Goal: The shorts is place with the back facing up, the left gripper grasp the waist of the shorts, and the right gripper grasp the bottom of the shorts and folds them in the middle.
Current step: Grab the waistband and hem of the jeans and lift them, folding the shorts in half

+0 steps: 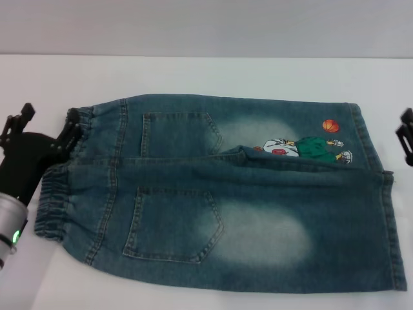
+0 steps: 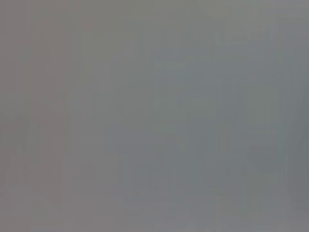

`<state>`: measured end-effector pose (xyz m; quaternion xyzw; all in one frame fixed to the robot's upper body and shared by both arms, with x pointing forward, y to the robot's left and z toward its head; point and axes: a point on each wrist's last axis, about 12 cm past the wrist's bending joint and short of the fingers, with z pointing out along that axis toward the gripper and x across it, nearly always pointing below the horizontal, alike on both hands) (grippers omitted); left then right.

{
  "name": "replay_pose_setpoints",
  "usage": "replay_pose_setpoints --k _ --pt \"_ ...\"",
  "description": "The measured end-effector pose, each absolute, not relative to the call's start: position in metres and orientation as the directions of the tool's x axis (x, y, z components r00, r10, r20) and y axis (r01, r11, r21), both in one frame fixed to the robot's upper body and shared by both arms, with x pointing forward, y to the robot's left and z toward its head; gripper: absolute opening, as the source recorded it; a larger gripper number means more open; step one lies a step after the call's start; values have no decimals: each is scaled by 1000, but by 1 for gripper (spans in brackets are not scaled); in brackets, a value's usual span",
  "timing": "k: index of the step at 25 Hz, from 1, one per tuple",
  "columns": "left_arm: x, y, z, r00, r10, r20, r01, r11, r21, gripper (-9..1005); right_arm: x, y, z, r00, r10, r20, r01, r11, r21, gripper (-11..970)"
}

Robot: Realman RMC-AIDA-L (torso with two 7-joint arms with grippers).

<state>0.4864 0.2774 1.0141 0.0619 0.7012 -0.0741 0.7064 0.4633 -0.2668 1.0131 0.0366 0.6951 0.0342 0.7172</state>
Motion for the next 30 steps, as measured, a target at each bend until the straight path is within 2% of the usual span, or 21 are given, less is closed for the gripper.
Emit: replay_pose_setpoints --k 4,8,11,14,17,20,25,30 --pt "499 270 1023 -43 -21 -999 228 973 -30 829 491 -259 1026 -59 69 -996 25 997 67 737" --pt "512 261 1037 -110 -43 -993 256 964 -70 828 515 -254 1050 -166 83 -983 15 997 82 737" --pt "520 257 1048 -193 -43 -980 254 963 -92 828 523 -250 1069 -222 80 -972 -31 996 89 736" --pt "520 257 1048 -193 -43 -980 254 963 -92 827 531 -247 1092 -291 117 -949 -114 981 156 736" --pt "527 252 1077 -292 -2 -956 243 967 -76 827 534 -248 1122 -403 195 -894 -192 937 291 736" --pt "528 252 1092 -345 14 -938 233 970 -71 826 532 -247 1133 -453 209 -866 -221 916 336 735" --pt "531 249 1102 -483 61 -873 236 970 -63 824 526 -246 1153 -523 165 -836 -294 886 358 734" --pt "532 242 1108 -532 81 -843 242 968 -60 822 521 -244 1159 -576 184 -797 -318 847 425 733"
